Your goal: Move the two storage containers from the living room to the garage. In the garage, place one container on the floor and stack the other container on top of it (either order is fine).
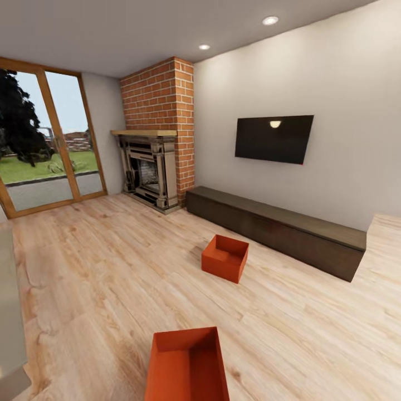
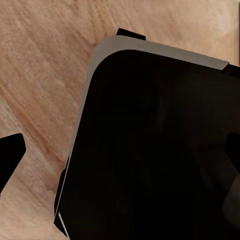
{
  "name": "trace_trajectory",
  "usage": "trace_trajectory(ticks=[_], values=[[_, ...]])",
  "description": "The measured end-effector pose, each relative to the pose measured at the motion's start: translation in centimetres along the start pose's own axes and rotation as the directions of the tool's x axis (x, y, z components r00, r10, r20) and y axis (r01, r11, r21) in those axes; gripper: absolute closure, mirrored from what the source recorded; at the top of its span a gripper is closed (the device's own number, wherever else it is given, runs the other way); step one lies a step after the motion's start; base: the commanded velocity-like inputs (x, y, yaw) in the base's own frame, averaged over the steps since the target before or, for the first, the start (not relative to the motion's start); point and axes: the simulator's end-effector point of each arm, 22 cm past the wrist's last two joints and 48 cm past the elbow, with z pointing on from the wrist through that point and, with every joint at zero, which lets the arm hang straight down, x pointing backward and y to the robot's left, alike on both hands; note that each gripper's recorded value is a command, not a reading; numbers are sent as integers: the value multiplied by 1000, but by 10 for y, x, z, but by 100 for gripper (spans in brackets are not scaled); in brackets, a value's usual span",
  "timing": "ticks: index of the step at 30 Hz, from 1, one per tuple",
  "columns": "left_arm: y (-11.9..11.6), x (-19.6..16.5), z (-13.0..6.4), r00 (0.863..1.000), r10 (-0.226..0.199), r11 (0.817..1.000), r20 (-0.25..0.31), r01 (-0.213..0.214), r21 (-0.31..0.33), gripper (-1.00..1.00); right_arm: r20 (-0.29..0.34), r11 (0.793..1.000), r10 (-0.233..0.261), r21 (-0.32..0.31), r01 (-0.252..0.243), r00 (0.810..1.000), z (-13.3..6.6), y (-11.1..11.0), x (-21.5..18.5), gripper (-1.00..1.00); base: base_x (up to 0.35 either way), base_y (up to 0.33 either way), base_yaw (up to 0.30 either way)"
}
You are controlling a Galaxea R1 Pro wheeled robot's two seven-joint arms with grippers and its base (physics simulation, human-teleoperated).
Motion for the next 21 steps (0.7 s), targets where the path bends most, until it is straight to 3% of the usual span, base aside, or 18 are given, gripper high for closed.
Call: trace_trajectory(ticks=[5, 21], values=[[0, 0, 0, 1000, 0, 1000, 0, 0, 0, -100, -1, 1000, 0, 1, 0, 1000, 0, 0, 0, -100, 47, 0, 138], [0, 0, 0, 1000, 0, 1000, 0, 0, 0, -100, -1, 1000, 0, 1, 0, 1000, 0, 0, 0, -100, 2, 0, 260]])
